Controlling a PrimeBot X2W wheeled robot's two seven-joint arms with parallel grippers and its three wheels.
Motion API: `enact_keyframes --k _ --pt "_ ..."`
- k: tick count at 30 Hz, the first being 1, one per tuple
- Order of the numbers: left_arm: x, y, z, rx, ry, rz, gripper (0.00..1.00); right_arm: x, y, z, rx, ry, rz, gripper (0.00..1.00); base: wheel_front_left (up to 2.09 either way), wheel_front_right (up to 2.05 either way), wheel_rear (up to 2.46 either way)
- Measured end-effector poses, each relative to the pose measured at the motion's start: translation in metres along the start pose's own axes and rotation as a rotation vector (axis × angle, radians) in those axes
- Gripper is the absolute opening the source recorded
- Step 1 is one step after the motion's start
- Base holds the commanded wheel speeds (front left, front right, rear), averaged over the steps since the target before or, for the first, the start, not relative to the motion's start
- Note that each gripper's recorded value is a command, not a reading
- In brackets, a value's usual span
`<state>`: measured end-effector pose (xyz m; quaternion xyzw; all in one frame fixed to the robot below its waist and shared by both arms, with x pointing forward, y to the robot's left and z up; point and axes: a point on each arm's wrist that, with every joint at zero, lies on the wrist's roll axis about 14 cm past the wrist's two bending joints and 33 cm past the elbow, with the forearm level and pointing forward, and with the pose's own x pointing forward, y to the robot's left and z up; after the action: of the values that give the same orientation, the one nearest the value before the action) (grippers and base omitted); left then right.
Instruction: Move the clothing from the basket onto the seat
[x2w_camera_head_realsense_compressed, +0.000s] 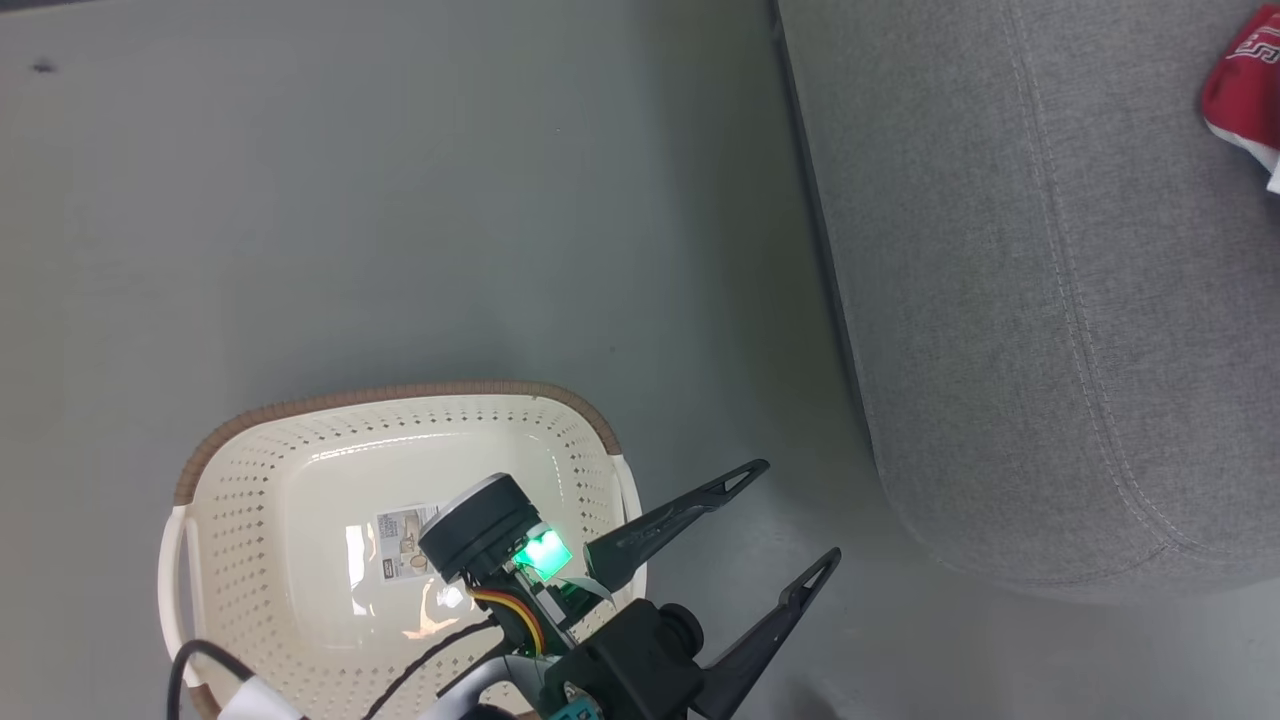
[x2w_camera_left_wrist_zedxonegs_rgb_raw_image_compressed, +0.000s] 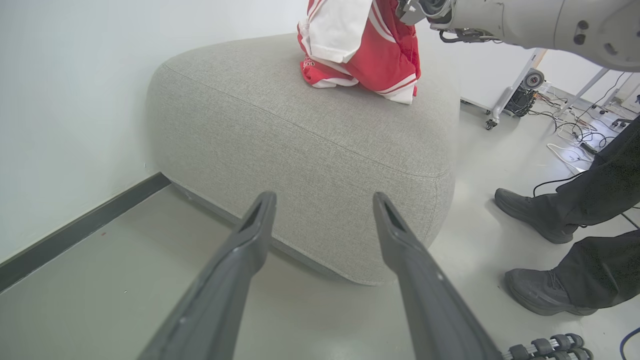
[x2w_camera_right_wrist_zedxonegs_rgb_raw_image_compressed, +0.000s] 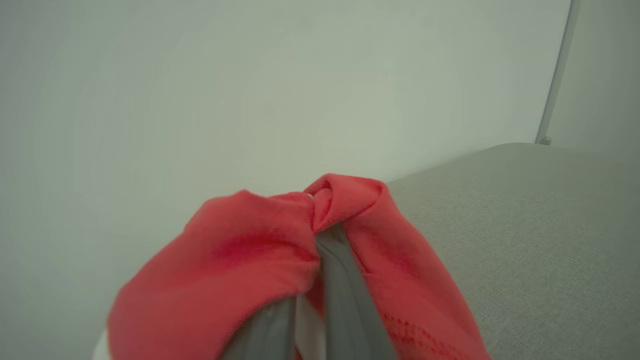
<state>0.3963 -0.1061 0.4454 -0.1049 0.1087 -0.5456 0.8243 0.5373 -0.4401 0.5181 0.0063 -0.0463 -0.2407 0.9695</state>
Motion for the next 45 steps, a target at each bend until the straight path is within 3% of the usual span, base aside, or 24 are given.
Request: enact_keyframes --k 8,9,23,45 --pt "-0.001 0.005 -0.007 -0.006 0.010 0.011 1.00 0.001 -0.011 -0.022 0.008 0.058 -0.054 0.00 0.00 0.00 0.00" --pt "-0.001 0.006 -0.007 -0.005 0.008 0.013 1.00 0.003 -0.011 -0.022 0.012 0.059 -0.060 1.00 0.00 0.00 0.00" --pt "-0.002 0.000 0.004 0.021 -0.022 0.028 1.00 -0.004 -0.008 -0.013 0.003 0.066 -0.052 1.00 0.00 0.00 0.00" --pt "-0.019 -0.032 0.050 0.098 -0.113 0.082 1.00 -0.076 -0.018 -0.002 0.026 0.095 -0.026 1.00 0.00 0.00 0.00"
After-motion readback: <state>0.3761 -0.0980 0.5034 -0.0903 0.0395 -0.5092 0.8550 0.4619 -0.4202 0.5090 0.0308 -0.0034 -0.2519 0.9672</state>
